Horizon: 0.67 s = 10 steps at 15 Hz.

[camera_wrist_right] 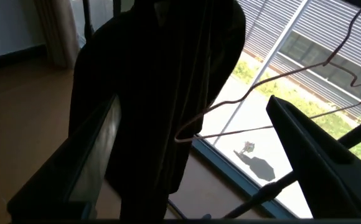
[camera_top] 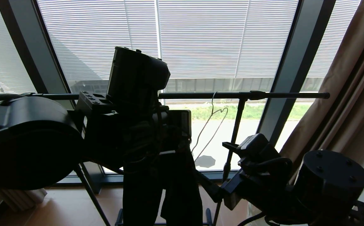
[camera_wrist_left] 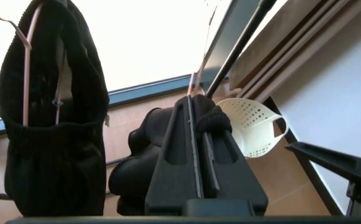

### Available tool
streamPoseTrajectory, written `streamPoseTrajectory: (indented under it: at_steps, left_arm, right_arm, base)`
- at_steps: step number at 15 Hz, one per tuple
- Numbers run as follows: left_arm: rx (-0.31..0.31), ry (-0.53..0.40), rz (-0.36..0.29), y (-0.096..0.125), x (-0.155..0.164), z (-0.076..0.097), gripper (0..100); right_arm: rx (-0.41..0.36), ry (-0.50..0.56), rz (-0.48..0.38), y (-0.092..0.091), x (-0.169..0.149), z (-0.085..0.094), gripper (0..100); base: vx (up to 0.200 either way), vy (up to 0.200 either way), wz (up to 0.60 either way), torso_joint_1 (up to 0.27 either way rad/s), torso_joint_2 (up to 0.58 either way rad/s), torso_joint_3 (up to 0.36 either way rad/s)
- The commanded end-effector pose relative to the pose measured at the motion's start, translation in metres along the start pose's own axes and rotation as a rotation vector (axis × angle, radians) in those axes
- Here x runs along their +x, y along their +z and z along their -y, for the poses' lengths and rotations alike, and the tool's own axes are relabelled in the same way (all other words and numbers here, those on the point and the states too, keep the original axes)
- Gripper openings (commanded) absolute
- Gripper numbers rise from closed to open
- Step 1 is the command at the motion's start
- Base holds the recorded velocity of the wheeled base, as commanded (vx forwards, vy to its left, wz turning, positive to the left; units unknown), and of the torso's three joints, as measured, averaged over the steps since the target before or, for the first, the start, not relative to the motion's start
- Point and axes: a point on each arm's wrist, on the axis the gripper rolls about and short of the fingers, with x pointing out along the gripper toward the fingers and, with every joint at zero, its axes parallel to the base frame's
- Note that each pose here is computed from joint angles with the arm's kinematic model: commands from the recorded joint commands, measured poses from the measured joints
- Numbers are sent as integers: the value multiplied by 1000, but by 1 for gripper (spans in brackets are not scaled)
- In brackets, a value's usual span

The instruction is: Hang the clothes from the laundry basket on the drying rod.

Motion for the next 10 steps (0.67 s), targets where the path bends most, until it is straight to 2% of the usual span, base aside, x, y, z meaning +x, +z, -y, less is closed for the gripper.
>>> streamPoseTrajectory:
  at_steps: [1, 5, 7, 10]
  left_arm:
    - [12, -14, -16, -7, -2, 5, 0]
    - [22, -33, -21, -10, -5, 11, 0]
    - [19, -36, -13, -8, -8, 10, 0]
    - [9, -41, 9, -2, -17, 8, 0]
  right_arm:
    - [38, -6, 23, 7, 9, -8, 100]
    - [66, -100, 9, 4, 27, -7, 100]
    - [71, -152, -8, -2, 34, 9, 100]
    - [70, -176, -32, -8, 37, 17, 100]
  base:
    - [0, 0, 0, 0, 0, 0]
    - [0, 0, 0, 0, 0, 0]
    - [0, 0, 0, 0, 0, 0]
    - [0, 0, 0, 0, 0, 0]
